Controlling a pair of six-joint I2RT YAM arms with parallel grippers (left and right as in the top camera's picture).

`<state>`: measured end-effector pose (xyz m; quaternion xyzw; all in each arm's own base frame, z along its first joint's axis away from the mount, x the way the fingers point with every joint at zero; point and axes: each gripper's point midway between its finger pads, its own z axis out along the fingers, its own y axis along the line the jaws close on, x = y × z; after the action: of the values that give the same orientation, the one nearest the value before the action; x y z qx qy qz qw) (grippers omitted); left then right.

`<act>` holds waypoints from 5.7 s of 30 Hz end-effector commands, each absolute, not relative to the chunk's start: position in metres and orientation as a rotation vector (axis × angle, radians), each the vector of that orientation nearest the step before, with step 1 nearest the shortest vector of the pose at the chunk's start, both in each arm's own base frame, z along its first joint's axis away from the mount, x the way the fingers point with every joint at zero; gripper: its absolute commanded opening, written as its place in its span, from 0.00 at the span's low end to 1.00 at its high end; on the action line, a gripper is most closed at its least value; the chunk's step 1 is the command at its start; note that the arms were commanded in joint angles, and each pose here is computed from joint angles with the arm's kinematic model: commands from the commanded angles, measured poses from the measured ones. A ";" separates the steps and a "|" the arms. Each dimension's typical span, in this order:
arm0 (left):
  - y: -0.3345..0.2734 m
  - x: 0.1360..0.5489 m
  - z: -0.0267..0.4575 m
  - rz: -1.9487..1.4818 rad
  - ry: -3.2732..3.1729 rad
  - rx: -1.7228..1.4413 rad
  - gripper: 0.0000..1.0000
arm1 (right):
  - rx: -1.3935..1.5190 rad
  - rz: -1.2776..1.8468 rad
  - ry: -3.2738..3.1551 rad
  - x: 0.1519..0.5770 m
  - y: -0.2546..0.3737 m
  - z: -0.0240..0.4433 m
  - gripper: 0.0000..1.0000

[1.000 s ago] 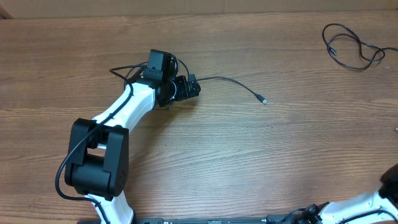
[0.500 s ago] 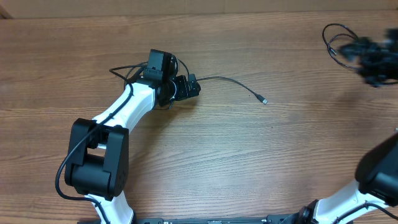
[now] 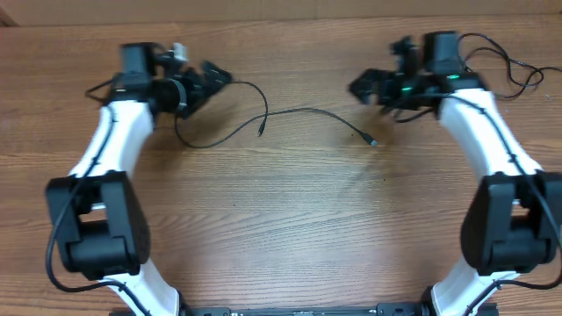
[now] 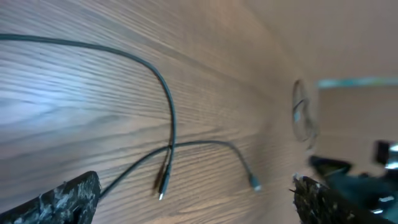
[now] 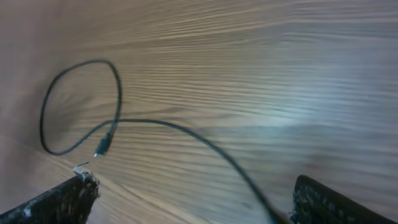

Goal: Untangle cables

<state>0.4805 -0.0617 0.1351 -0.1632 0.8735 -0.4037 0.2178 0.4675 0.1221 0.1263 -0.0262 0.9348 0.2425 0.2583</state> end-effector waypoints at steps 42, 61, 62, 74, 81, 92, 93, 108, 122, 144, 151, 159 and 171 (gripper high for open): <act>-0.003 0.385 0.168 -0.853 2.626 -0.529 1.00 | -0.016 0.085 2.471 0.455 0.333 -0.023 0.42; -0.007 0.377 0.165 -0.861 2.663 -0.522 1.00 | 0.026 0.174 2.499 0.459 0.345 -0.036 0.63; -0.007 0.378 0.165 -0.861 2.662 -0.521 1.00 | -0.012 0.130 2.510 0.455 0.343 -0.044 0.63; -0.007 0.377 0.165 -0.862 2.663 -0.523 1.00 | -0.104 -0.142 2.730 0.402 0.306 -0.091 0.36; -0.008 0.377 0.165 -0.866 2.663 -0.536 1.00 | -0.062 -0.271 2.925 0.382 0.260 -0.084 0.04; -0.026 0.376 0.164 -0.880 2.687 -0.483 1.00 | 0.288 -0.577 3.003 0.410 0.117 -0.025 0.04; -0.028 0.376 0.164 -0.881 2.690 -0.474 1.00 | 0.317 -0.579 3.002 0.415 0.103 -0.021 0.04; -0.052 0.375 0.158 -0.795 2.746 -0.386 0.99 | 0.346 0.053 2.968 0.490 -0.013 -0.017 0.04; -0.076 0.373 0.157 -0.802 2.771 -0.362 1.00 | 0.644 -0.064 2.828 0.508 -0.095 0.032 0.04; -0.080 0.376 0.152 -0.690 2.779 -0.336 1.00 | 0.968 -0.260 2.212 0.446 -0.210 0.335 0.04; -0.077 0.378 0.151 -0.662 2.777 -0.340 1.00 | 0.761 -0.036 2.517 0.421 -0.153 0.307 0.04; -0.077 0.381 0.153 -0.663 2.763 -0.334 1.00 | -0.118 0.387 2.543 0.438 -0.013 0.326 0.04; -0.077 0.381 0.153 -0.663 2.763 -0.334 1.00 | 0.172 0.528 2.575 0.418 0.045 0.344 0.04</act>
<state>0.3789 -0.0756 0.1460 -0.1186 0.9568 -0.2319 0.1288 0.4323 0.0480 0.3150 -0.0141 0.9572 0.1741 0.2306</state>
